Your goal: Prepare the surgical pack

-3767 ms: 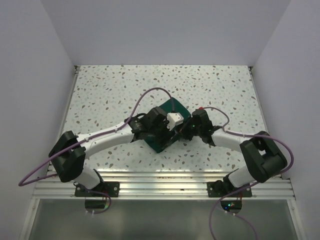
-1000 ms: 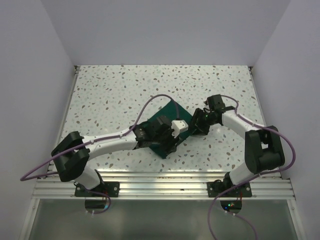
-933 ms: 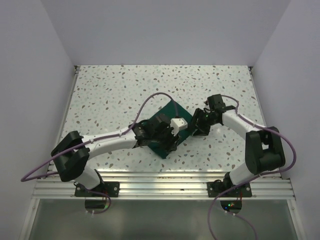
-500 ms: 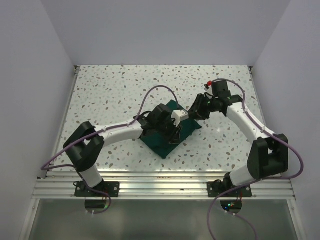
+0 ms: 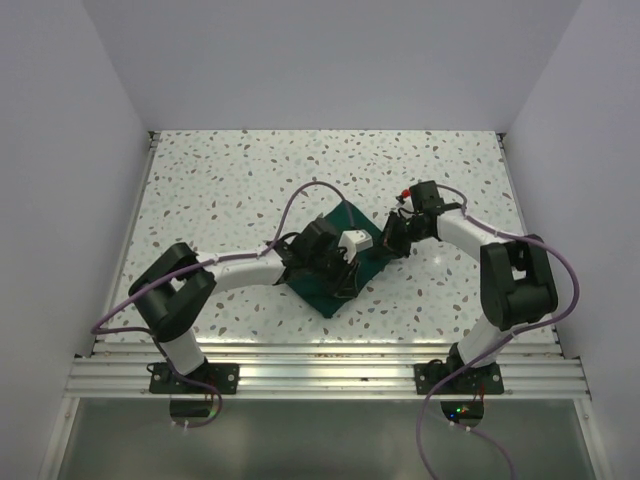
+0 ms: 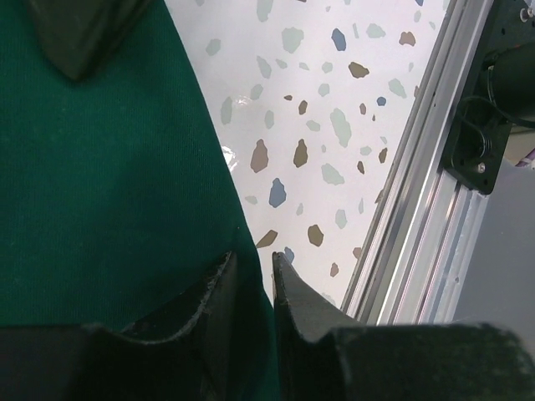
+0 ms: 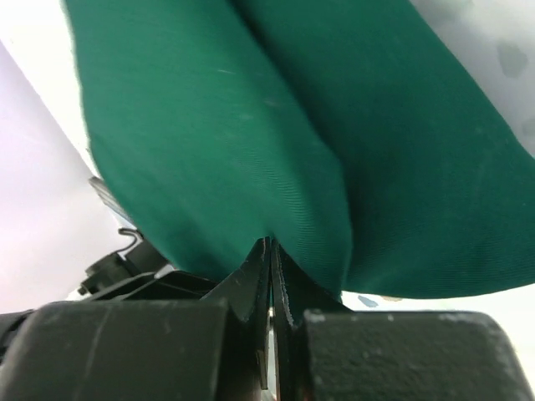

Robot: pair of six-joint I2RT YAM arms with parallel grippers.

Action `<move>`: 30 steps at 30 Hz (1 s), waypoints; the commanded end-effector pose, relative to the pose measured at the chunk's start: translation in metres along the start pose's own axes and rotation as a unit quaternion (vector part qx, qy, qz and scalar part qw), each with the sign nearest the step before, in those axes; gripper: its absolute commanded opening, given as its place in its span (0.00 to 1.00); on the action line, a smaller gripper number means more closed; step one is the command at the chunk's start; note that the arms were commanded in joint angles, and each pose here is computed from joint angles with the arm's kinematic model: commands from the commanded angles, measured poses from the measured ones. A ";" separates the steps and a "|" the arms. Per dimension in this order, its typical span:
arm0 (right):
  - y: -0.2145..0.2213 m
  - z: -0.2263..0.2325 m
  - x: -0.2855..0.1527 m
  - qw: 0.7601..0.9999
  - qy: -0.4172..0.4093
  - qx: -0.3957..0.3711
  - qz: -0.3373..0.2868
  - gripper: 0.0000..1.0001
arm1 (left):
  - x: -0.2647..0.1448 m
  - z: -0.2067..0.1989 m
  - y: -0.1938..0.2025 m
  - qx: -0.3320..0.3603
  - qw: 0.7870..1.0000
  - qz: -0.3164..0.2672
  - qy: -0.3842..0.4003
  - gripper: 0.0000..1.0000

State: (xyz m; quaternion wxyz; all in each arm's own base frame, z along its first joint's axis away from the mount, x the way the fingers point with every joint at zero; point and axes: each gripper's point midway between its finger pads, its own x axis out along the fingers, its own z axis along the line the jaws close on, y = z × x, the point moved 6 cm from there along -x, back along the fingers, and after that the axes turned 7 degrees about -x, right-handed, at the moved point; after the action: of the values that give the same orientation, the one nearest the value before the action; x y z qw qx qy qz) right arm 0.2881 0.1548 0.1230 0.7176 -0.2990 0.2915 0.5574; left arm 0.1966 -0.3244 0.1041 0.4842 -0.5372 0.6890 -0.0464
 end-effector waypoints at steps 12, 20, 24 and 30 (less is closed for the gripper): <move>-0.008 0.011 -0.010 0.999 -0.016 -0.035 -0.016 0.00 | -0.016 0.002 0.012 -0.003 0.999 0.014 -0.029 0.27; -0.028 0.036 -0.033 0.996 -0.016 -0.068 -0.046 0.00 | -0.028 -0.015 0.011 0.007 1.000 0.004 -0.016 0.28; -0.025 0.023 -0.020 0.998 -0.010 -0.059 -0.032 0.00 | -0.027 -0.011 0.024 -0.008 1.000 0.008 -0.014 0.28; -0.012 -0.009 0.000 0.999 0.012 -0.040 -0.014 0.00 | -0.022 -0.004 0.043 -0.037 0.999 0.011 -0.006 0.28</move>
State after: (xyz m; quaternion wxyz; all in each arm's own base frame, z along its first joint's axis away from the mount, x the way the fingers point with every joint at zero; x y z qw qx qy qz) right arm 0.3032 0.1547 0.1380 0.7149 -0.3328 0.2582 0.5581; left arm 0.1674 -0.2949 0.0973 0.4838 -0.5352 0.6923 -0.0181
